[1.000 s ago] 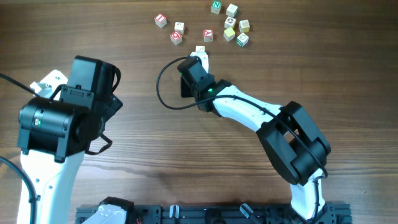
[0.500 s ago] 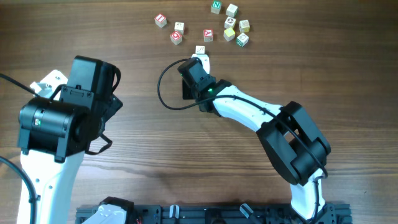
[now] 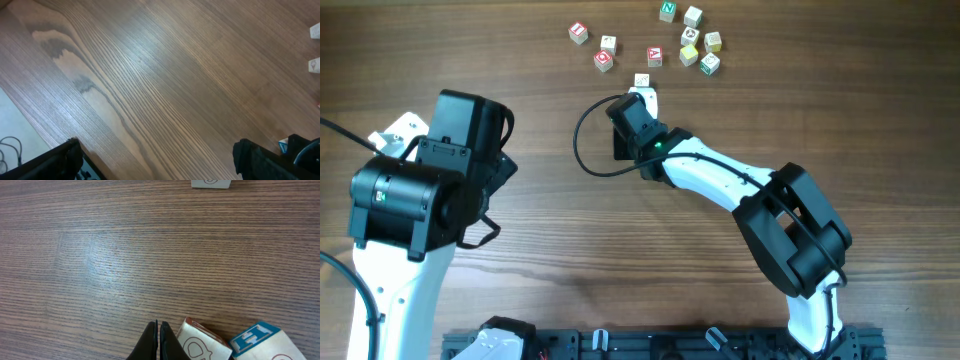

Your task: Form a circle

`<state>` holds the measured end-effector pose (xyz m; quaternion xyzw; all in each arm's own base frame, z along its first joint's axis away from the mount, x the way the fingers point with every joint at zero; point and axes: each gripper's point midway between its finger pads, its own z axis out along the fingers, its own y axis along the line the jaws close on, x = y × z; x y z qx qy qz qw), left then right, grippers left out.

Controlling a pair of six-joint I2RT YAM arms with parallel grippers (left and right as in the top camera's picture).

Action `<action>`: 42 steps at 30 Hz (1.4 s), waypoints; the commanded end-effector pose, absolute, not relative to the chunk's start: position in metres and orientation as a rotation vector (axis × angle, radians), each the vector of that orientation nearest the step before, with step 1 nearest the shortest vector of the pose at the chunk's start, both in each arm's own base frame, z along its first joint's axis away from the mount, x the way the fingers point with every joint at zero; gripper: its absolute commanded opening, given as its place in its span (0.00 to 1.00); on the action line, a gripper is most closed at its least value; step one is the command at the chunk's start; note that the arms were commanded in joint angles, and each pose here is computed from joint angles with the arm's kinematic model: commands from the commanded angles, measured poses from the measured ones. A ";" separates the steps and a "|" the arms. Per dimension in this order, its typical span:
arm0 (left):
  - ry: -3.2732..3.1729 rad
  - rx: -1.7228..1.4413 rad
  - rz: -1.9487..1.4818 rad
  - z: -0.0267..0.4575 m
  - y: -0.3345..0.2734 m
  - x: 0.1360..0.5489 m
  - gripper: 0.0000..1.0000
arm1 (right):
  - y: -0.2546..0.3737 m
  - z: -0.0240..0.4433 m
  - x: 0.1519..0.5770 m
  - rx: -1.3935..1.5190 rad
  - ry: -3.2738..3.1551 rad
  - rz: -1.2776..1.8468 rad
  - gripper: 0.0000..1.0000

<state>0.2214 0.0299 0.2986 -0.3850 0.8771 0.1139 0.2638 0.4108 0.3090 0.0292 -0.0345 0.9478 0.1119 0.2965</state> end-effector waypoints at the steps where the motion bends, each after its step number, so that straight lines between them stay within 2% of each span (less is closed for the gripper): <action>1: 2.359 -1.049 0.307 0.301 0.032 0.220 1.00 | 0.309 0.025 0.415 -0.079 2.521 0.273 0.05; 13: 2.359 -1.049 0.307 0.301 0.032 0.220 1.00 | 0.310 0.027 0.416 -0.072 2.512 0.284 0.05; 19: 2.359 -1.049 0.307 0.301 0.032 0.220 1.00 | 0.326 0.060 0.436 -0.130 2.422 0.320 0.04; 23: 2.359 -1.049 0.307 0.301 0.032 0.220 1.00 | 0.304 0.071 0.449 -0.060 2.387 0.161 0.05; 30: 2.359 -1.049 0.307 0.301 0.032 0.220 1.00 | 0.270 0.058 0.450 0.075 2.464 0.105 0.05; 42: 2.359 -1.049 0.307 0.301 0.032 0.220 1.00 | 0.271 0.044 0.440 0.061 2.519 0.120 0.05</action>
